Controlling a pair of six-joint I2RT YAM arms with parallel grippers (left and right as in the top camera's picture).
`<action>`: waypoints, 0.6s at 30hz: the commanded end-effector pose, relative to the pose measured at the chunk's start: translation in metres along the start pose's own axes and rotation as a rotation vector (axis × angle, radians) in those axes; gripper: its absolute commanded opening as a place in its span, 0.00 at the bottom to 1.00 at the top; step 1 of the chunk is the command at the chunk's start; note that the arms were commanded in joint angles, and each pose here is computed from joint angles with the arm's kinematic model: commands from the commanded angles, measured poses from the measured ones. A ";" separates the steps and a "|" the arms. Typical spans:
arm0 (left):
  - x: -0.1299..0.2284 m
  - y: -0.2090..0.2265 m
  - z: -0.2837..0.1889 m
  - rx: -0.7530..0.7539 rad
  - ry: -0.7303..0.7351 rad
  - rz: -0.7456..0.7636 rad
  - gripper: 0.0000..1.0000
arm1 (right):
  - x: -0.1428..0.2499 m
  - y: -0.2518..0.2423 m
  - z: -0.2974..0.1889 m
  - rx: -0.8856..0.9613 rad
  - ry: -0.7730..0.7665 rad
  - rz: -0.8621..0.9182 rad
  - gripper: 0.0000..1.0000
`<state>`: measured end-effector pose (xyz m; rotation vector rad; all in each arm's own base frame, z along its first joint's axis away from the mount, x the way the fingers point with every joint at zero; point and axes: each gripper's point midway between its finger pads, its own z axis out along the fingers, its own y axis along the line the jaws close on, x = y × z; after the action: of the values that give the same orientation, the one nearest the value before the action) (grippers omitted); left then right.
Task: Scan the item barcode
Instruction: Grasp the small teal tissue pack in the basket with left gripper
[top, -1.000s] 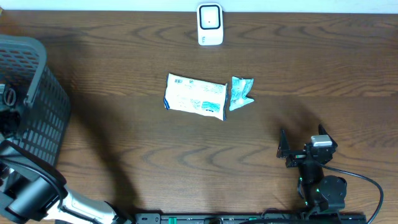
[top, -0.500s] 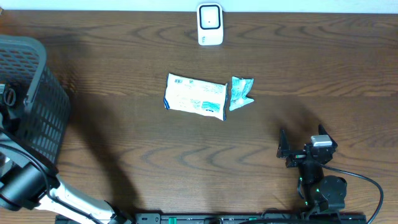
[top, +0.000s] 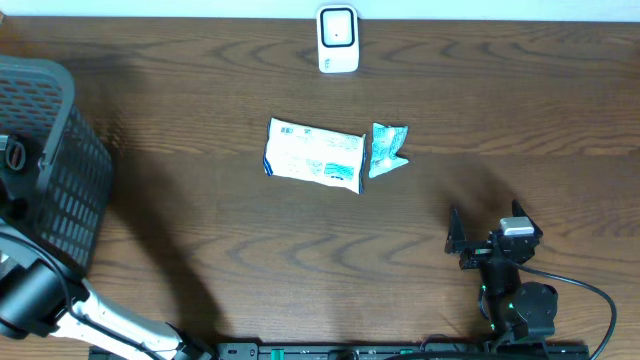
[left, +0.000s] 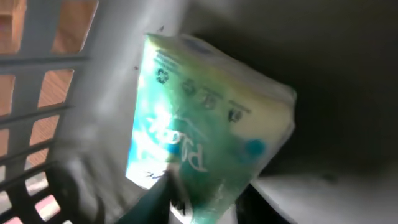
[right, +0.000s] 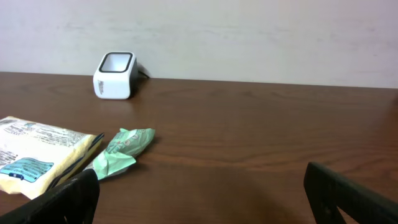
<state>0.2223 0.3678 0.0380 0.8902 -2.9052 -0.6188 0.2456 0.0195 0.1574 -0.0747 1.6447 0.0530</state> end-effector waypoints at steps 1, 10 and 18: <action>0.005 -0.005 0.010 0.084 0.006 -0.036 0.09 | 0.001 0.000 0.000 0.001 0.001 0.010 0.99; -0.012 -0.013 -0.029 0.167 -0.117 -0.054 0.07 | 0.001 0.000 0.000 0.001 0.001 0.010 0.99; -0.044 -0.016 -0.156 0.380 -0.485 -0.196 0.07 | 0.001 0.000 0.000 0.001 0.001 0.010 0.99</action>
<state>0.2657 0.3484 0.1255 1.1021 -3.2607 -0.5085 0.2456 0.0195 0.1573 -0.0747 1.6451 0.0530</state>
